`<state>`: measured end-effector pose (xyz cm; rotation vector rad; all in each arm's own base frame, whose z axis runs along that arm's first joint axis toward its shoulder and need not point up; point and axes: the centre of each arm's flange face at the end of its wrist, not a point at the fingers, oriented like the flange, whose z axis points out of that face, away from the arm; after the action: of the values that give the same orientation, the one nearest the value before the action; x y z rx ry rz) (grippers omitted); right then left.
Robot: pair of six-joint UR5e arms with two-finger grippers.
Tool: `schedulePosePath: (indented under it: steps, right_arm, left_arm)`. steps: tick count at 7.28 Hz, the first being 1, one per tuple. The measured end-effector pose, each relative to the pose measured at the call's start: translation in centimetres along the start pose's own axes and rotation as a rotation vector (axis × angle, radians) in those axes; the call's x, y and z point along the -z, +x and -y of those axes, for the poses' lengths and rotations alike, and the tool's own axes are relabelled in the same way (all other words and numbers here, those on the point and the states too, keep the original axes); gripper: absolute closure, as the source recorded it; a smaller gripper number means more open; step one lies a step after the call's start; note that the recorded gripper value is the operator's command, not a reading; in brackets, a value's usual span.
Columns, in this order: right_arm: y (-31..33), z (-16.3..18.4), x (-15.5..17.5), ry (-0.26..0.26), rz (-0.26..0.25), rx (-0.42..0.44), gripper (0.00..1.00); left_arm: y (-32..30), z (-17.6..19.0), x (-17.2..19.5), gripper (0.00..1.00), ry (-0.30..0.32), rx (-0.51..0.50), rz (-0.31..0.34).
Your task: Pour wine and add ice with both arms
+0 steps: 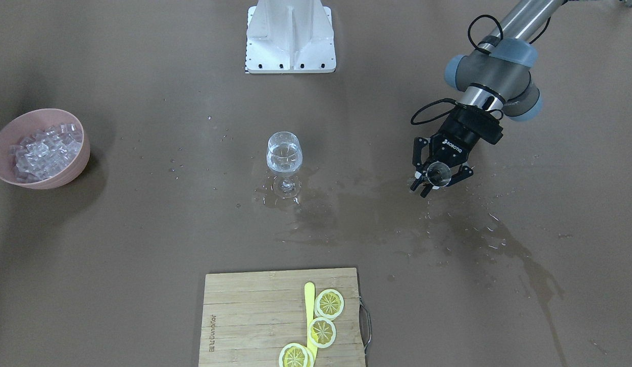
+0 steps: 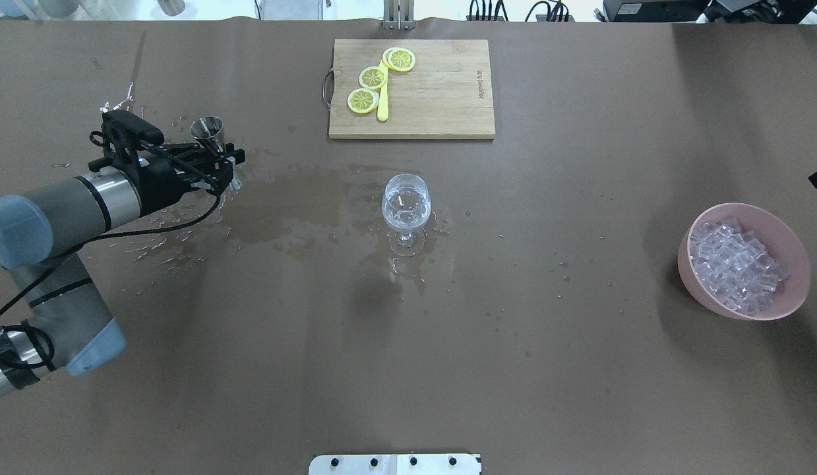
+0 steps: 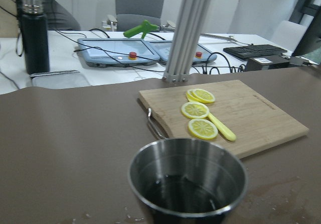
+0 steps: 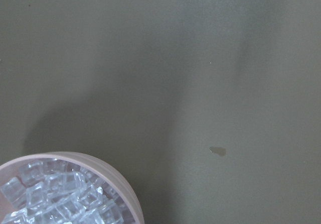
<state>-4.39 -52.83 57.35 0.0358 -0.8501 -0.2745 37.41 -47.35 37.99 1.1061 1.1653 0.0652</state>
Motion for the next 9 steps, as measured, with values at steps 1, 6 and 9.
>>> schedulePosePath:
  steps: [1,6,9]
  right_arm:
    - [0.1,-0.2,-0.1,-0.002,0.0,-0.007,0.0]
    - [0.4,-0.5,-0.3,-0.006,0.001,-0.03,0.0]
    - [0.3,-0.5,-0.2,-0.005,0.004,-0.039,0.0]
  left_arm:
    - [0.7,1.1,-0.6,1.0,-0.001,-0.007,-0.012]
    - [2.5,4.3,-0.7,1.0,0.018,-0.036,-0.056]
    - [5.4,4.3,-1.4,1.0,0.091,-0.152,0.006]
